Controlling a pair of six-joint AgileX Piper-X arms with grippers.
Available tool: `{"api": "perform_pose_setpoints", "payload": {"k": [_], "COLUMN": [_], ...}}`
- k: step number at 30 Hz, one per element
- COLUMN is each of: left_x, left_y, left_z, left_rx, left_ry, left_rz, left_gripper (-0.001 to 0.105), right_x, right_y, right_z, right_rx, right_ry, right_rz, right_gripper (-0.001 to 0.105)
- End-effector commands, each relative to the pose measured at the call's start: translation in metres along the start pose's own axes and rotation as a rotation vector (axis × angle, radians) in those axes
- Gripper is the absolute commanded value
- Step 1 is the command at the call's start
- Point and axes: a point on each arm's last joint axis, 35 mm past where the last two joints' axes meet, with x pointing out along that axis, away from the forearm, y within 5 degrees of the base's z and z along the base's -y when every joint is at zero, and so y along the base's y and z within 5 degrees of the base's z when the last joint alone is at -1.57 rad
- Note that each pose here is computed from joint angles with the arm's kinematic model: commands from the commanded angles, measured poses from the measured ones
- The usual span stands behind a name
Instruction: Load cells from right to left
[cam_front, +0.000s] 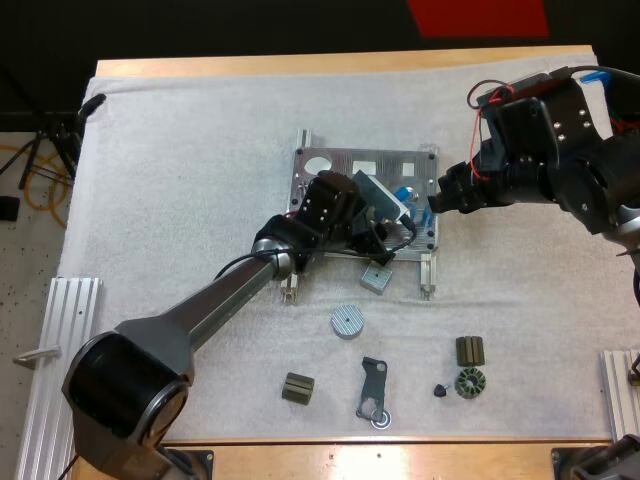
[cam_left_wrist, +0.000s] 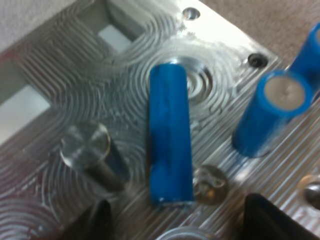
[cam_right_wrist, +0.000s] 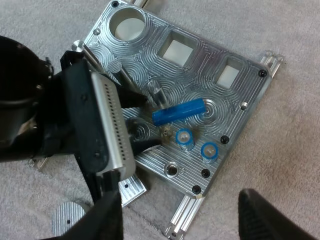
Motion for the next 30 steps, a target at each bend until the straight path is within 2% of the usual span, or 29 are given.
{"api": "perform_pose_setpoints", "payload": {"k": [1,9,11,13,14,16,18,25,30], "left_x": [0.0012,0.0083,0.0089,0.0092,0.0092,0.0092,0.0092,0.0086,0.0011], "left_y": [-0.0016,-0.0007,-0.0003,-0.0002,-0.0003,-0.0016,-0.0029,-0.0030,-0.0012], "left_z": [0.0036,0.0037,0.0033,0.0031,0.0031,0.0030,0.0029,0.0014,-0.0002], "left_rx": [0.010,0.001,0.001,0.000,0.000,0.001,0.002,-0.020,-0.018], "left_ry": [-0.017,-0.038,-0.036,-0.035,-0.035,-0.033,-0.032,-0.014,0.022], "left_rz": [0.009,0.006,0.014,0.015,0.013,-0.025,-0.061,-0.064,0.018], "left_gripper": [0.056,0.056,0.052,0.038,0.034,0.012,0.000,0.000,0.000], "right_x": [-0.0058,-0.0058,-0.0058,-0.0058,-0.0058,-0.0058,-0.0058,-0.0058,-0.0058], "right_y": [-0.0007,-0.0007,-0.0007,-0.0007,-0.0007,-0.0007,-0.0007,-0.0007,-0.0007], "right_z": [-0.0011,-0.0011,-0.0011,-0.0011,-0.0011,-0.0011,-0.0011,-0.0011,-0.0011], "right_rx": [0.008,0.008,0.008,0.008,0.008,0.006,0.006,0.000,0.000], "right_ry": [-0.013,-0.013,-0.013,-0.013,-0.013,-0.013,-0.013,-0.013,-0.013], "right_rz": [0.005,0.005,0.005,0.005,0.005,0.005,0.005,0.005,0.005], "right_gripper": [0.051,0.051,0.051,0.051,0.051,0.051,0.051,0.051,0.051]}}
